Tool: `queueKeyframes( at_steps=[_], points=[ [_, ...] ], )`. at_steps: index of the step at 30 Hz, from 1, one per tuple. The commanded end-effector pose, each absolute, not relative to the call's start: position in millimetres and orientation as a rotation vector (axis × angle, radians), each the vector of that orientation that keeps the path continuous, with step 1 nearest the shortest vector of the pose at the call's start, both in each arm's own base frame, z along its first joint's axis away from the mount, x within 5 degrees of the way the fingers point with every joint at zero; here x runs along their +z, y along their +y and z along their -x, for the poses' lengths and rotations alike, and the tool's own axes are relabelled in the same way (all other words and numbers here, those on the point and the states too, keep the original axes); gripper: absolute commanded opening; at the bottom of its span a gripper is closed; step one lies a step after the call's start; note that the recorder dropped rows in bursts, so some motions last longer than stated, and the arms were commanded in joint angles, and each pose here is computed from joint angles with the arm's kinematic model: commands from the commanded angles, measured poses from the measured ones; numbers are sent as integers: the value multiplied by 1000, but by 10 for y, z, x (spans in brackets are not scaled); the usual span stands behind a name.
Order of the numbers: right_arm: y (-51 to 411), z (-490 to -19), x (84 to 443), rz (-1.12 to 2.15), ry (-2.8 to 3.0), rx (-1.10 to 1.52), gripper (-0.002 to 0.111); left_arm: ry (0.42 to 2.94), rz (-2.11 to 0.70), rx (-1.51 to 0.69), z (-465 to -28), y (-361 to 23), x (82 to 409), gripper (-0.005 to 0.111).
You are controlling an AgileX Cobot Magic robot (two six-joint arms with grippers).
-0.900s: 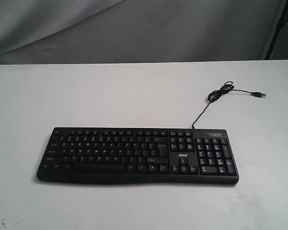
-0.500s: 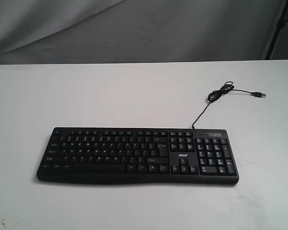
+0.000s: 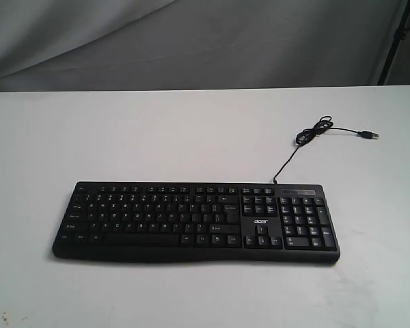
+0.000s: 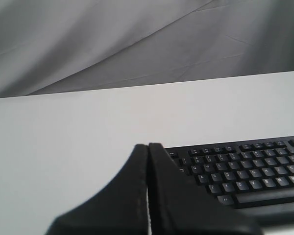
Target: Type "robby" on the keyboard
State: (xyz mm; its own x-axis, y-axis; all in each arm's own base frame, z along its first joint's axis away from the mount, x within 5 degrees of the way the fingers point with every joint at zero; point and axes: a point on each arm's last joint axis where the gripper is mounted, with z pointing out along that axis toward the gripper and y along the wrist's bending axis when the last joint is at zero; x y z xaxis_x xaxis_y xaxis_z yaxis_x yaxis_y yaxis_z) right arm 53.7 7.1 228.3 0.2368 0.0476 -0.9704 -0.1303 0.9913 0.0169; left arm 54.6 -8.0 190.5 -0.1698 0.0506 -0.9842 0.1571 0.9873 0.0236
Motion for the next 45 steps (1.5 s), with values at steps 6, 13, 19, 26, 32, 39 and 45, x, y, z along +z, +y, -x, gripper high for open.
queueKeyframes(
  at_steps=[6, 13, 19, 26, 32, 39, 45],
  points=[
    [65, -494, 2395, -32, 1189, 265, 0, 1736, -161, -97, -545, -83, 1897, 0],
    [51, -472, 2448, -108, 1124, 367, 0, 1736, -161, -97, -545, -83, 1897, 0],
    [69, -405, 2742, -106, 1118, 440, 0, 1736, -161, -97, -545, -83, 1897, 0],
    [361, -909, 3776, 114, 1300, 507, 0, 1736, -161, -97, -545, -83, 1897, 0],
    [841, -1771, 4245, 402, 1562, 198, 0, 1736, -161, -97, -545, -83, 1897, 0],
    [1100, -2319, 3988, 1023, 1725, -266, 0, 1736, -161, -97, -545, -83, 1897, 0],
    [1251, -2260, 4356, 1136, 1690, -59, 0, 1736, -161, -97, -545, -83, 1897, 0]
  ],
)
